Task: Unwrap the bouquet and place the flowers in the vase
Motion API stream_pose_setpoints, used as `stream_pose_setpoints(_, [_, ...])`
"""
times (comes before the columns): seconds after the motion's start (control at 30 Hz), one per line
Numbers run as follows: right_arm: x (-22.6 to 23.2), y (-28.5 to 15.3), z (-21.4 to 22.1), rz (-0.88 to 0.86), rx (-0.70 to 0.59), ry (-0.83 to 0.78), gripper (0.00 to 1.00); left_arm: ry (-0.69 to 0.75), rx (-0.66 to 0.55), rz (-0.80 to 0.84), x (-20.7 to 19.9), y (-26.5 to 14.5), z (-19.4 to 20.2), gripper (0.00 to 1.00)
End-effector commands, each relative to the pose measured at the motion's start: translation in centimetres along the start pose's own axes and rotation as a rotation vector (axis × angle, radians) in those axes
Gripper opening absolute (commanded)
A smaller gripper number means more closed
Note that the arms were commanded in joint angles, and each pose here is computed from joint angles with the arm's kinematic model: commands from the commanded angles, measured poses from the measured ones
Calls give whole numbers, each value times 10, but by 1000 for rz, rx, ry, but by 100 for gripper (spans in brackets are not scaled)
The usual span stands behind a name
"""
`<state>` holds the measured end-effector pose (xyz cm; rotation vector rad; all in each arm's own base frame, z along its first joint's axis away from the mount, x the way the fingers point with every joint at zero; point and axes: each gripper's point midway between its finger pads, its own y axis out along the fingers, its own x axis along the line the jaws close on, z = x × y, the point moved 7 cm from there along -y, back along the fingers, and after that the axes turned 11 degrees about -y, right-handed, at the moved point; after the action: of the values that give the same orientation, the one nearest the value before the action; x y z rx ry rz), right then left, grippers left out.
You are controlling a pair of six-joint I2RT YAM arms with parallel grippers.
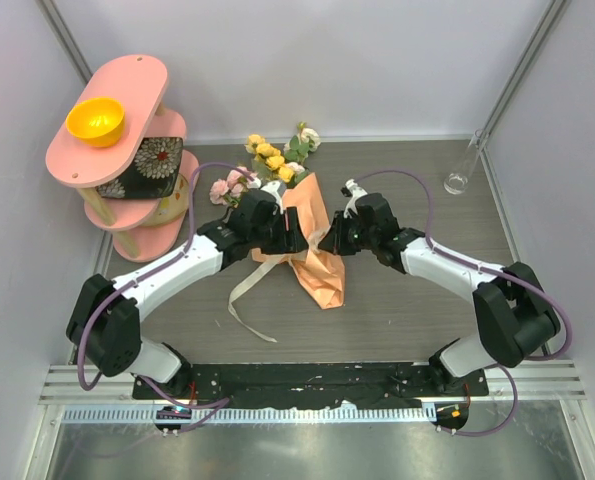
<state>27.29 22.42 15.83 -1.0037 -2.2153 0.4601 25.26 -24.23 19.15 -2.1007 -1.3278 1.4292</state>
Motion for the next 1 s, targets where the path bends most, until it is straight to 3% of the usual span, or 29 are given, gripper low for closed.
stream_pose_setpoints(0.0, [7, -15, 9, -31, 49, -26, 8, -1, -30, 57, -18, -4, -15, 60])
stream_pose_setpoints(0.13, [11, -26, 18, -68, 68, -23, 15, -4, -16, 35, -10, -7, -8, 64])
stream_pose_setpoints(0.27, [9, -42, -7, 48, 1, -73, 39, 4, -11, 14, 1, -13, 2, 69])
stream_pose_setpoints(0.33, [6, -41, -14, 87, -13, -93, 44, 9, -18, 35, 1, -17, 3, 70])
stream_pose_setpoints(0.4, [9, -33, -20, 57, 8, -108, 46, 18, -4, 49, -1, -16, 4, 70])
stream_pose_setpoints(0.5, [19, -25, -27, 2, 9, -104, 46, 15, 2, 30, -3, -13, 0, 58])
stream_pose_setpoints(0.63, [27, -7, -25, -44, 20, -113, 46, -5, -36, -28, 2, -7, -5, 59])
stream_pose_setpoints(0.73, [24, 10, -23, 44, 60, -211, 47, 4, -47, -39, 4, 1, -7, 68])
stream_pose_setpoints(0.97, [7, 23, -24, 244, 97, -360, 47, 53, -18, -110, 16, 31, -10, 65])
